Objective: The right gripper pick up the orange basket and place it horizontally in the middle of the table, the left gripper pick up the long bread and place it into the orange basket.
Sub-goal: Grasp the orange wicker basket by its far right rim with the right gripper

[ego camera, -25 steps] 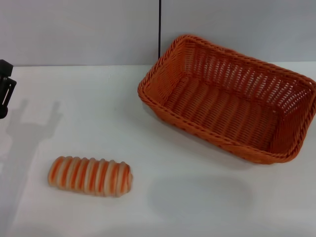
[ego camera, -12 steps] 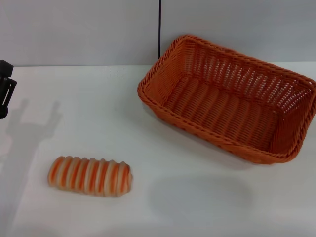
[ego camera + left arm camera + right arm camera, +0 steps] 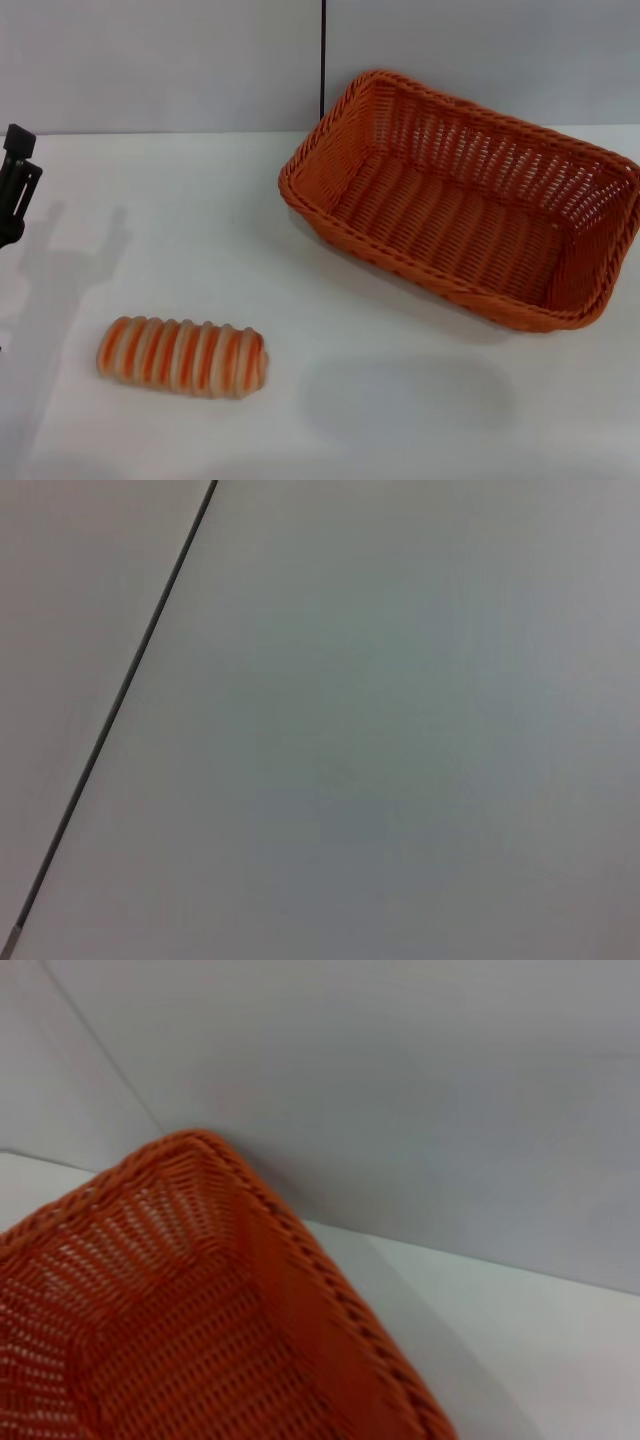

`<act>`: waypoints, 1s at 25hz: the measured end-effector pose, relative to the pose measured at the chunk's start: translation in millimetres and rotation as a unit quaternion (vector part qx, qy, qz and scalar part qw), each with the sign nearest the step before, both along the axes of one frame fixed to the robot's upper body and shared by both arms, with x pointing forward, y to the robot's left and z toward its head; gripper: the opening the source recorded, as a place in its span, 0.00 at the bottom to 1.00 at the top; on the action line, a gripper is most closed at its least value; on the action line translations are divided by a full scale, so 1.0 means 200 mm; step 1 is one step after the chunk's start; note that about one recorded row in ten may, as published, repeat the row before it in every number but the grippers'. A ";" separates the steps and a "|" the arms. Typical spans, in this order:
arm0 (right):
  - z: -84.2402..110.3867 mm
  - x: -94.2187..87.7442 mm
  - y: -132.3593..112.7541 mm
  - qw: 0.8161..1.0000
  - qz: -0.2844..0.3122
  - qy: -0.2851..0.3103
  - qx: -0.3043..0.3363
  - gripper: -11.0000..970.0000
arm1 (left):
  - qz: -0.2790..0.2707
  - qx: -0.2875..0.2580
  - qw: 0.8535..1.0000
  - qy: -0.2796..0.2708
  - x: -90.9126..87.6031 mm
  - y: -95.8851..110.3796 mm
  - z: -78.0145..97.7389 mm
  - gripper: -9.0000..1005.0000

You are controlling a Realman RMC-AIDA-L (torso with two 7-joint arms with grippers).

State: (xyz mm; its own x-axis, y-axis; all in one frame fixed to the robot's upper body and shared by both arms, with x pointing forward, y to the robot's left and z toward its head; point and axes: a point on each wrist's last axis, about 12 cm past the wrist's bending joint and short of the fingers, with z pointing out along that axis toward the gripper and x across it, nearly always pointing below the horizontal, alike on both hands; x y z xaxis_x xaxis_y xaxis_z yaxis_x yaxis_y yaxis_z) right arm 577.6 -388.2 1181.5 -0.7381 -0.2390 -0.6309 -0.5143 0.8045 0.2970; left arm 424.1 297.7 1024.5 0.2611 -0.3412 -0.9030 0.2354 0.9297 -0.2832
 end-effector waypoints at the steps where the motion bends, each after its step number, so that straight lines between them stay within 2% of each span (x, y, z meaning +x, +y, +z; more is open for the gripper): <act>1: -0.01 0.00 0.01 1.000 0.003 0.000 0.002 0.73 | 0.000 0.000 1.000 0.000 0.00 0.00 0.00 0.85; 7: -0.03 0.01 0.06 1.000 0.016 -0.004 0.008 0.73 | -0.003 0.000 1.000 0.001 -0.01 0.00 0.00 0.85; 25: -0.08 0.02 0.08 1.000 0.011 -0.001 0.006 0.73 | -0.008 -0.008 1.000 -0.003 -0.01 -0.02 0.00 0.85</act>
State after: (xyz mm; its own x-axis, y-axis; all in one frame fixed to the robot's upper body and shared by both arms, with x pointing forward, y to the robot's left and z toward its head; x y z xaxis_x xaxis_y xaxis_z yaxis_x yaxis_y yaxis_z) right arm 581.6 -372.2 1164.8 -0.7319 -0.2469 -0.6351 -0.5320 0.7895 0.3062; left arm 422.0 293.9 1025.1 0.2617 -0.3596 -0.8956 0.2516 0.9213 -0.2964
